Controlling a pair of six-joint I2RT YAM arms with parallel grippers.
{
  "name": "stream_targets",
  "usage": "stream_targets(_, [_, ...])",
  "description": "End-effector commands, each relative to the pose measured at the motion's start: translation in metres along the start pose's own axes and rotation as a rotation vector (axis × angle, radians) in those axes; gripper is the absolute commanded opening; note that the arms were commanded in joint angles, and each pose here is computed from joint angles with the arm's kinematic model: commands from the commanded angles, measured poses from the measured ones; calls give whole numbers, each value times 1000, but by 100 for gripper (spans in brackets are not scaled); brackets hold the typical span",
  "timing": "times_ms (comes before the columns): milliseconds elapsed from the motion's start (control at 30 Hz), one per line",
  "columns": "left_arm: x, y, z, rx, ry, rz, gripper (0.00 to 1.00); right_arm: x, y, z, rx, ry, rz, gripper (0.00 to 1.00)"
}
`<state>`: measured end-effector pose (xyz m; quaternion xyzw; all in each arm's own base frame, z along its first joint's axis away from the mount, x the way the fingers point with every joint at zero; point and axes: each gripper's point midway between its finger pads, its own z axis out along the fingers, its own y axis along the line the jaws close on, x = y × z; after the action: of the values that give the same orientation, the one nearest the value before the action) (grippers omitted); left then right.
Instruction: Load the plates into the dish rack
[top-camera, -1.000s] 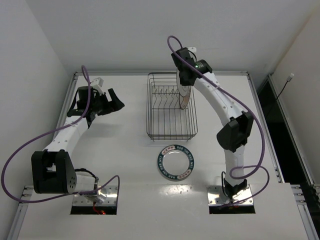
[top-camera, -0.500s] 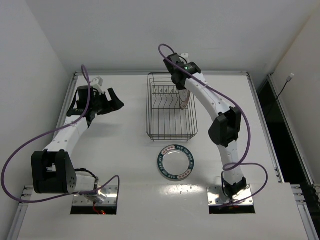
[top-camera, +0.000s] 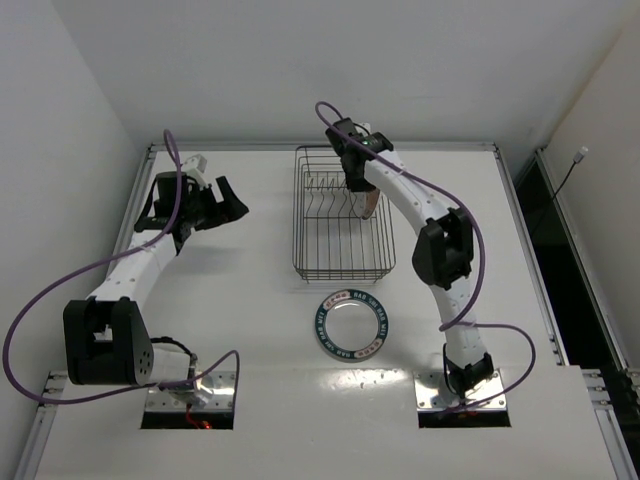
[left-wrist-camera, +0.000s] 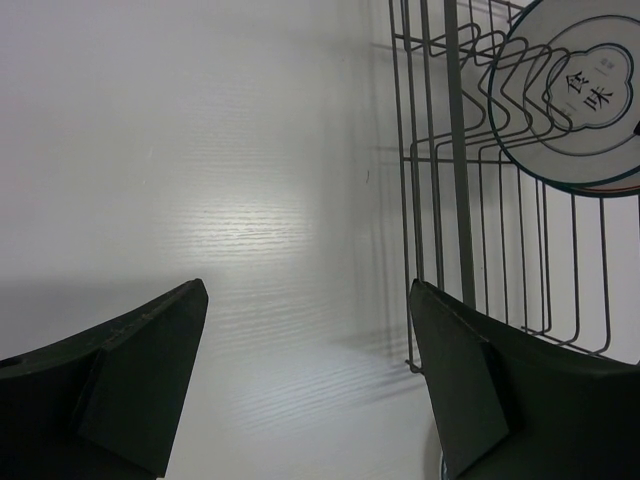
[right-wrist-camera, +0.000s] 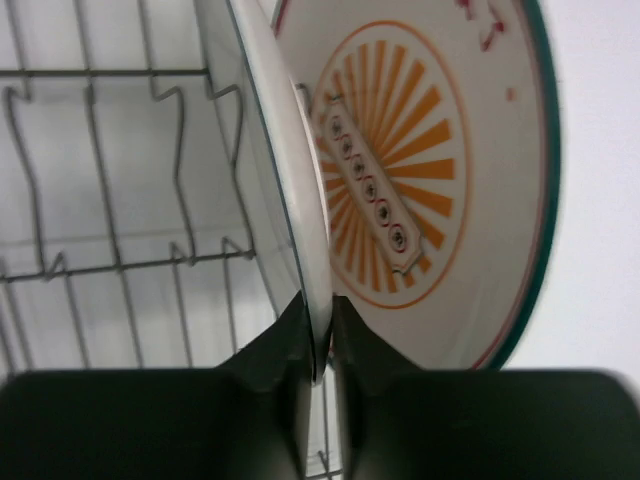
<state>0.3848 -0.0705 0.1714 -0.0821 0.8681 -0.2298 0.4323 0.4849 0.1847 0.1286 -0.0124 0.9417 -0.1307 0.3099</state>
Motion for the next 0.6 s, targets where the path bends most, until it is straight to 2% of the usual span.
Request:
stream_targets(0, [-20,-10,-1,18,-44,33,80,-15,20,-42,-202,-30,32,13])
stream_targets(33, [-18,-9,-1,15,-36,30,80,-22,17,-55,-226,-52,45,23])
stream_targets(100, [-18,-9,-1,15,-36,30,85,-27,14,-74,-267,-70,33,34])
stream_targets(133, [-18,-9,-1,15,-36,30,85,-32,10,-84,-272,-86,40,43])
stream_targets(233, [-23,-11,-6,12,-58,45,86,-45,-8,-128,-319,-152,43,59])
stream_targets(367, [-25,-17,-20,22,-85,55,88,-43,-31,-189,-399,-239,50,67])
stream_targets(433, [-20,-30,-41,92,-82,-6,88,-31,-41,-221,-486,-292,54,67])
stream_targets(467, [-15,-30,-48,105,-74,-39,88,-25,-45,-229,-507,-307,58,67])
stream_targets(500, [-8,-33,-57,115,-54,-102,88,-1,-46,-220,-506,-268,42,67])
stream_targets(533, [-3,-45,-66,172,-42,-117,88,-2,-59,-249,-555,-351,68,67])
stream_targets(567, [11,-56,-80,207,-29,-155,88,22,-57,-237,-557,-309,63,67])
